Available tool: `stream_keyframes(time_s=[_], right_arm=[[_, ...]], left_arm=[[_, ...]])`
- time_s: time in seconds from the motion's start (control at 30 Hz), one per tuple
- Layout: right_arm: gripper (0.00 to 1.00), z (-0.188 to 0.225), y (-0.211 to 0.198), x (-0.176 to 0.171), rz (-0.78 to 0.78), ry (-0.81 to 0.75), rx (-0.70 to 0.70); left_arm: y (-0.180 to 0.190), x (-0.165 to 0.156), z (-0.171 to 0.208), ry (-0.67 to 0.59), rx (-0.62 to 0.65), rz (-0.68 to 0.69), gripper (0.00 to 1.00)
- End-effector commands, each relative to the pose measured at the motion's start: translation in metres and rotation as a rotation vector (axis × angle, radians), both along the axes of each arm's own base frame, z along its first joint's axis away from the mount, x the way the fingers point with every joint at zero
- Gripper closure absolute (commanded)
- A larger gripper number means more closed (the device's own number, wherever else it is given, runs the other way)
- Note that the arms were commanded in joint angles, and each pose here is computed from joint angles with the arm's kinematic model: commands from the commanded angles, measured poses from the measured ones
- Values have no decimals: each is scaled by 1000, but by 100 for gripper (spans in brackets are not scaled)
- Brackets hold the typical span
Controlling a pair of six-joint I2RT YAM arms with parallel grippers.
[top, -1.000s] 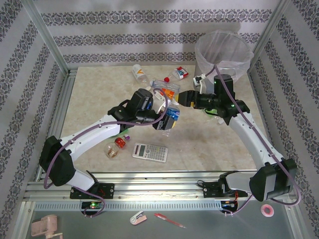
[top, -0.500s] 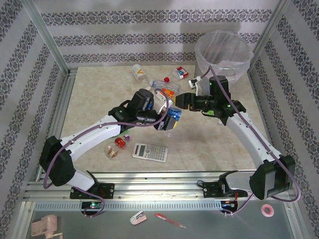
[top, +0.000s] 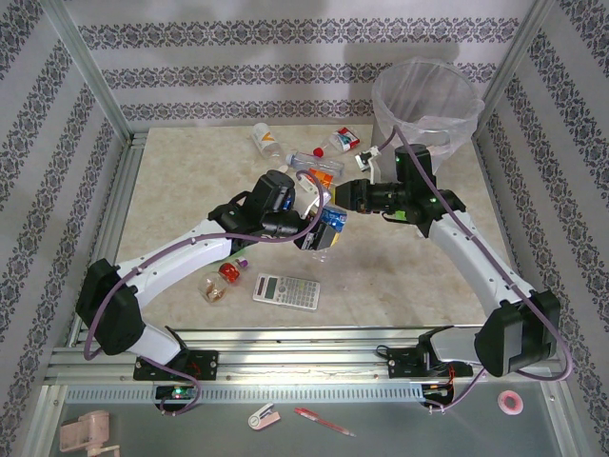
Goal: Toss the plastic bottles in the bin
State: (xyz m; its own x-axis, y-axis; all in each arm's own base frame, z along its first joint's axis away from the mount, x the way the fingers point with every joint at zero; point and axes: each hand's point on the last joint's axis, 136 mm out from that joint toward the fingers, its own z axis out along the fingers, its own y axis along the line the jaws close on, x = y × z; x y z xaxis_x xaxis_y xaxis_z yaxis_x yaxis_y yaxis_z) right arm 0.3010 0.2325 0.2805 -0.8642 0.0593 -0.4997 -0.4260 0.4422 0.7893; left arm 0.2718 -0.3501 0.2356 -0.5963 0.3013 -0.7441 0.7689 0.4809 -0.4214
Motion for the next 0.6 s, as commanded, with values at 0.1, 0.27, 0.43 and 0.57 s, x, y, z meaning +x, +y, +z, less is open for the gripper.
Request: stream_keyframes(time_s=[0.1, 0.27, 0.43, 0.57], right_arm=[[86, 14, 6, 1, 31, -10, 15], [93, 22, 2, 6, 2, -42, -11], [99, 40, -20, 21, -107, -132, -62], [100, 66, -49, 38, -232, -231, -84]], left_arm=[[-15, -6, 26, -76, -59, -75, 34], [-11, -2, 34, -105, -62, -41, 0], [1, 1, 54, -182, -94, 11, 0], [13, 2, 66, -224, -106, 56, 0]])
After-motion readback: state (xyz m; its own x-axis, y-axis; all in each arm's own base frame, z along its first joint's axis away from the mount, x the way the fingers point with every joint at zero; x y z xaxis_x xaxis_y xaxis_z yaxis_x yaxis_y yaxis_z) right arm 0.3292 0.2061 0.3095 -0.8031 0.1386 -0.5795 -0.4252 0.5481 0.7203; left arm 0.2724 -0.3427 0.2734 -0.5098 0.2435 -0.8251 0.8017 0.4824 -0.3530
